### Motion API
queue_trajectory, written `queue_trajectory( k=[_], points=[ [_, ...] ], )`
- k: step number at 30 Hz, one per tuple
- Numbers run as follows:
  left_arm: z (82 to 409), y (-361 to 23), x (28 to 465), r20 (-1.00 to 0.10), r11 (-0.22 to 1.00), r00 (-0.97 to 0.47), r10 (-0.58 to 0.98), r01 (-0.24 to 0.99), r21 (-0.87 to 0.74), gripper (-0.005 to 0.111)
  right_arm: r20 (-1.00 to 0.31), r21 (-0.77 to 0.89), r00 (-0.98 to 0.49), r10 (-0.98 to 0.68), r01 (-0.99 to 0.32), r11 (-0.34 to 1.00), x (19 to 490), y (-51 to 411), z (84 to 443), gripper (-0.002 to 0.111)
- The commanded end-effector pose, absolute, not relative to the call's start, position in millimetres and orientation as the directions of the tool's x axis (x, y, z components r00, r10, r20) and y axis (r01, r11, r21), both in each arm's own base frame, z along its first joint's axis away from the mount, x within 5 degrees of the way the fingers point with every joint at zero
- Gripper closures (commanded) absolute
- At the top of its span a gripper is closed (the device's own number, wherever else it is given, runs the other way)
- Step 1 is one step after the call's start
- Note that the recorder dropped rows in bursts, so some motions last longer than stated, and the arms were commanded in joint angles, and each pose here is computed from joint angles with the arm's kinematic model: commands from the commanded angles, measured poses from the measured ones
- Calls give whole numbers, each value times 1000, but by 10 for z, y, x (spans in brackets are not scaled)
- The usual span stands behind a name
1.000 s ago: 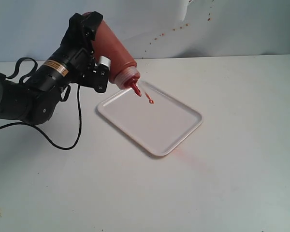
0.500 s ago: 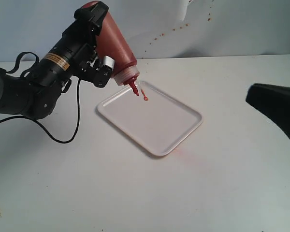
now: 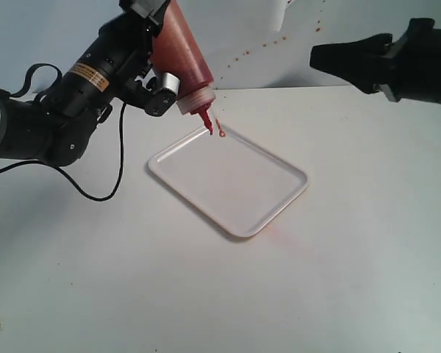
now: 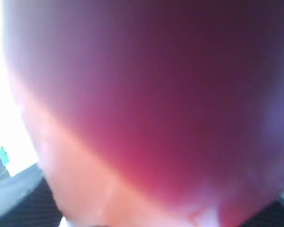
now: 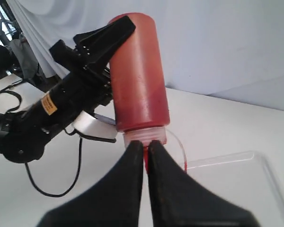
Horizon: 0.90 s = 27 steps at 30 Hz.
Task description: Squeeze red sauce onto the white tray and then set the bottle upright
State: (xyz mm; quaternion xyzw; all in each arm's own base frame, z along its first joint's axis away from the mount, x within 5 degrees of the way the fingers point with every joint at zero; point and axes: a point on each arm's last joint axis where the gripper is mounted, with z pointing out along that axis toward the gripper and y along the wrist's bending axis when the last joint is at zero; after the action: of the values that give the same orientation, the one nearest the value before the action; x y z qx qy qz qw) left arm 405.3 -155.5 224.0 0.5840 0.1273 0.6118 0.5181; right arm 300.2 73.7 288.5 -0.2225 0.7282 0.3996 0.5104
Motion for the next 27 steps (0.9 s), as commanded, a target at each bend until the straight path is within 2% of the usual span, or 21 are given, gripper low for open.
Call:
queue_trajectory(
  k=[1,2,3,5,6,10,13,16,21,24,27],
  points=[
    [2395,-1597,4039,578,-396,199,791,-554,732,107,-953,268,-301,37,-779,567,3257,783,2911,74],
    [2383,-1605,4040,586,-402,208,783,-549,733,107,-958,248,-287,24,-780,575,3293,799,2917,64],
    [2363,-1618,4041,600,-413,224,768,-542,732,107,-969,184,-247,-26,-784,593,3374,888,2915,34],
    [2340,-1626,4043,606,-419,232,760,-538,731,107,-975,98,-200,-100,-784,613,3469,1095,2918,5],
    [2321,-1627,4048,607,-420,235,759,-535,733,107,-973,62,-189,-135,-772,633,3538,1207,2916,3],
    [2325,-1640,4038,616,-419,239,750,-549,723,107,-967,16,-180,-183,-754,656,3720,1530,2893,5],
    [2325,-1651,4031,625,-420,244,742,-557,716,107,-959,125,-259,-114,-749,651,3881,1612,2803,7],
    [2349,-1651,4022,620,-407,233,749,-577,708,107,-950,156,-292,-106,-745,649,3989,1647,2705,8],
    [2367,-1654,4011,620,-397,226,752,-595,699,107,-939,219,-324,-116,-823,524,4028,1774,2590,8],
    [2363,-1655,4013,621,-399,228,750,-592,700,107,-931,222,-345,-119,-794,566,4093,1782,2528,8],
    [2361,-1665,4007,629,-400,233,742,-598,694,107,-927,207,-338,-163,-823,530,4065,1819,2465,8]
  ],
)
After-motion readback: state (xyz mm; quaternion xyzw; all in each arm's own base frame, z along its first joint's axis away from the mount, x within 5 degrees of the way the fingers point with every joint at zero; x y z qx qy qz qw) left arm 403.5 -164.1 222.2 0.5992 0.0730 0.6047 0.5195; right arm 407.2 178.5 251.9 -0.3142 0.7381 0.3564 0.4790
